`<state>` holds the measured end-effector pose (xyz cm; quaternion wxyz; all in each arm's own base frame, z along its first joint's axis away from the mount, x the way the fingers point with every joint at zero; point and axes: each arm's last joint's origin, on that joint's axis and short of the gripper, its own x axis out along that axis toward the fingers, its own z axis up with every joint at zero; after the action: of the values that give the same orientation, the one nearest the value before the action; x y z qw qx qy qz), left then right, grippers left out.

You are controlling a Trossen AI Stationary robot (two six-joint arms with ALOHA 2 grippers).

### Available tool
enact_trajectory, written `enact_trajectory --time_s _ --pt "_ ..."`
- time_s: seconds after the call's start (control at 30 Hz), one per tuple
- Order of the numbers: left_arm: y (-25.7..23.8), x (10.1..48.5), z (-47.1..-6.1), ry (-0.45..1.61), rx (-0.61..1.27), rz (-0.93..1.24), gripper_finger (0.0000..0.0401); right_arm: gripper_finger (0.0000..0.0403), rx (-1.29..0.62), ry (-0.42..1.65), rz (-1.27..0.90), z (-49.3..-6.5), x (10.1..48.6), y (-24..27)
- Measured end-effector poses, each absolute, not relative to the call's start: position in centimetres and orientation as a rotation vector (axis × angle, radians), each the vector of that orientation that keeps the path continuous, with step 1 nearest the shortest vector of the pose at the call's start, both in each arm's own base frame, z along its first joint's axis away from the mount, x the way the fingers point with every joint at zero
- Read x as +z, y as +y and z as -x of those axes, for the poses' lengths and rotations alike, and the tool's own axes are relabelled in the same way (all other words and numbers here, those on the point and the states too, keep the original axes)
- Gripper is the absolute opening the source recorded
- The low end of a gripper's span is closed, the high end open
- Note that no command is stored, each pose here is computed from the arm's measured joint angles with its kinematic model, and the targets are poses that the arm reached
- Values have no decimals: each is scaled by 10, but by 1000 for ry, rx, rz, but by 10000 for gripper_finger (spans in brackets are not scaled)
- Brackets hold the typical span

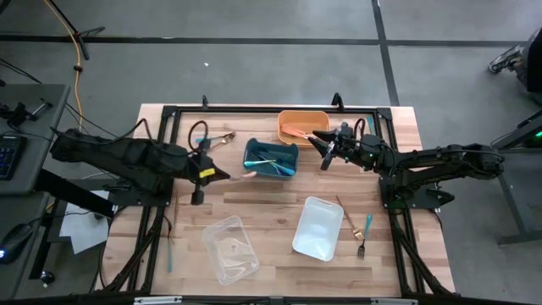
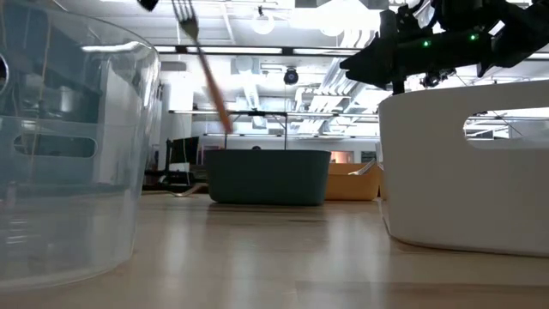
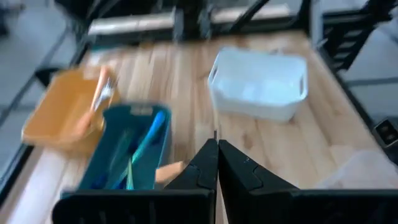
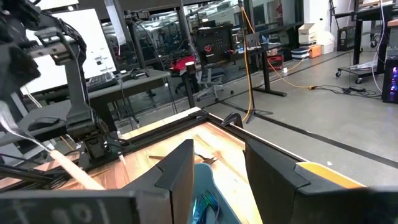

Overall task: Sort silverware by color (type)
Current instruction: Put the light orange fork into the yellow bin

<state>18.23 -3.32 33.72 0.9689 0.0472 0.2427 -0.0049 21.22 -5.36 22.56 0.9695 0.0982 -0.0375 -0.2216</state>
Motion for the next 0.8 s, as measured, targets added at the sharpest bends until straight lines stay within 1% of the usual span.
enact_trajectory --time_s 0.2,0.4,0.63,0.8 --pt "-33 351 -188 333 -54 -254 0 138 -448 -76 -198 -212 226 -54" --pt "-18 359 -206 164 -73 -381 0 138 -448 -76 -198 -212 226 -54" --pt "25 329 -232 57 -37 -368 0 138 -435 -80 -198 -212 226 -53" --pt "64 311 -253 -1 8 -336 0 138 -354 -121 -196 -213 231 -51"
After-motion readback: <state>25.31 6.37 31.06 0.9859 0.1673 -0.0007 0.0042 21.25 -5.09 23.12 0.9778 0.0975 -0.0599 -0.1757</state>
